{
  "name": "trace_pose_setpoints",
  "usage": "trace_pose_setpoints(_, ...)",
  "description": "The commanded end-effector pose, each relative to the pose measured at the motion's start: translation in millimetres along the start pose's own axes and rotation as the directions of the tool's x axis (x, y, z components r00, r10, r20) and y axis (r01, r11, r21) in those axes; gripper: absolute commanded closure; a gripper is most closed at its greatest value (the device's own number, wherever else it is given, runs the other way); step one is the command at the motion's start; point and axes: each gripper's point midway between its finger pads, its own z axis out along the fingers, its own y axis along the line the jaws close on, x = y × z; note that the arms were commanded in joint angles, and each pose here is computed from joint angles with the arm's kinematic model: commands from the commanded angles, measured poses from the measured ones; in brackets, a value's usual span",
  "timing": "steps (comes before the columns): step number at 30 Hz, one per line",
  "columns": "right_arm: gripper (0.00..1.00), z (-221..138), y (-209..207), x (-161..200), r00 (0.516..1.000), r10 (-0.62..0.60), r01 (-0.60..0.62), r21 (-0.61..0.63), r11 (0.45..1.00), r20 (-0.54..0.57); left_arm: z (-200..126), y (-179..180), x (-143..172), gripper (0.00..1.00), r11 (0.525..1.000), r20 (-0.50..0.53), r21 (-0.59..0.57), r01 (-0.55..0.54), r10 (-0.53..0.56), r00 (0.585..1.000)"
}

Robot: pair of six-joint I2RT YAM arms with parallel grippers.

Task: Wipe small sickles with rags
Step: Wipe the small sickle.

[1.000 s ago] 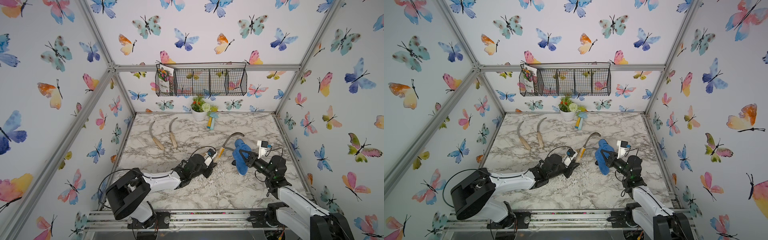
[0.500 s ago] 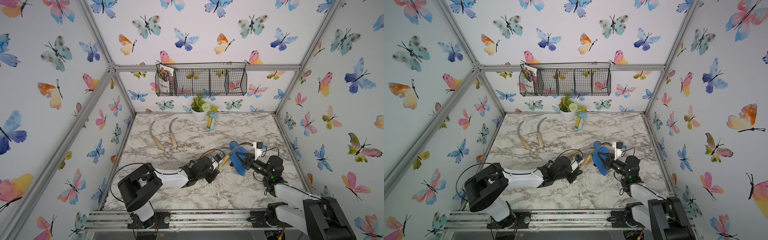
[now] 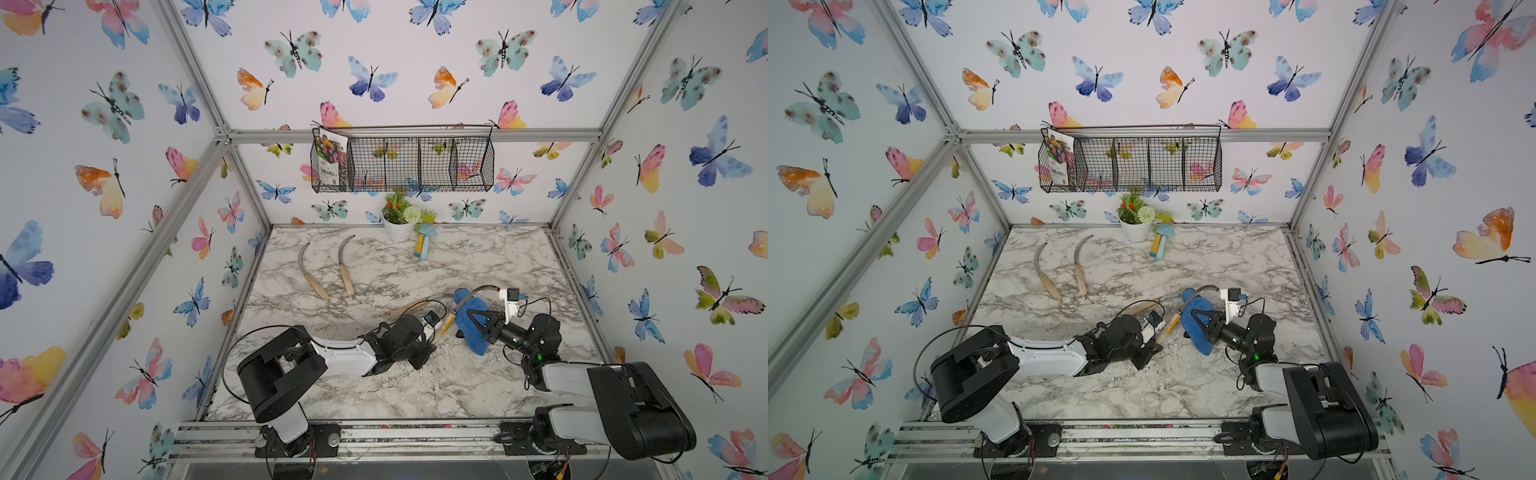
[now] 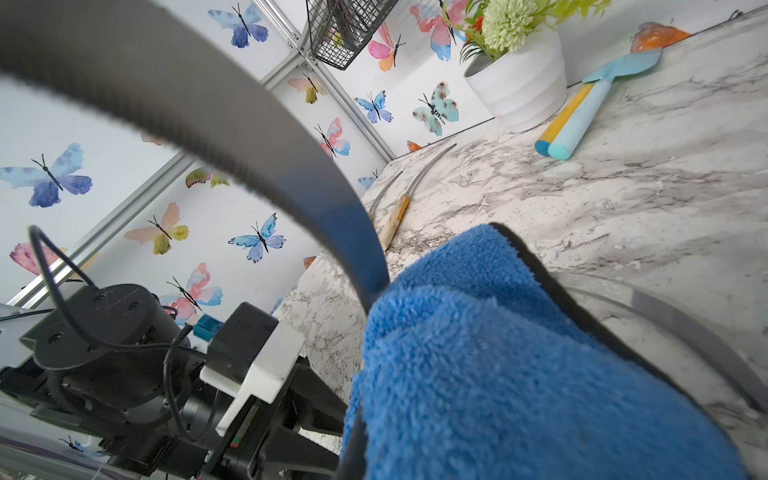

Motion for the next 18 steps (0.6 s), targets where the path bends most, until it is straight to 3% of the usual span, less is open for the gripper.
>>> trace_pose_setpoints(1,0.98,5,14,-6,0.999,-0.043,0.044,-0.069,0.997,0.013,5,1,-5,1.00,1.000,0.004,-0.011,-0.006,0.006,1.000)
trace_pose_setpoints(10,0.98,15,5,-23,0.998,-0.047,0.049,-0.042,0.998,0.045,3,-4,-5,1.00,1.000,0.006,0.015,-0.008,0.008,1.000)
trace_pose_setpoints(18,0.98,21,7,-22,0.998,-0.057,0.060,-0.090,0.994,0.028,-8,-26,-11,1.00,0.982,0.046,0.187,0.023,-0.032,0.998)
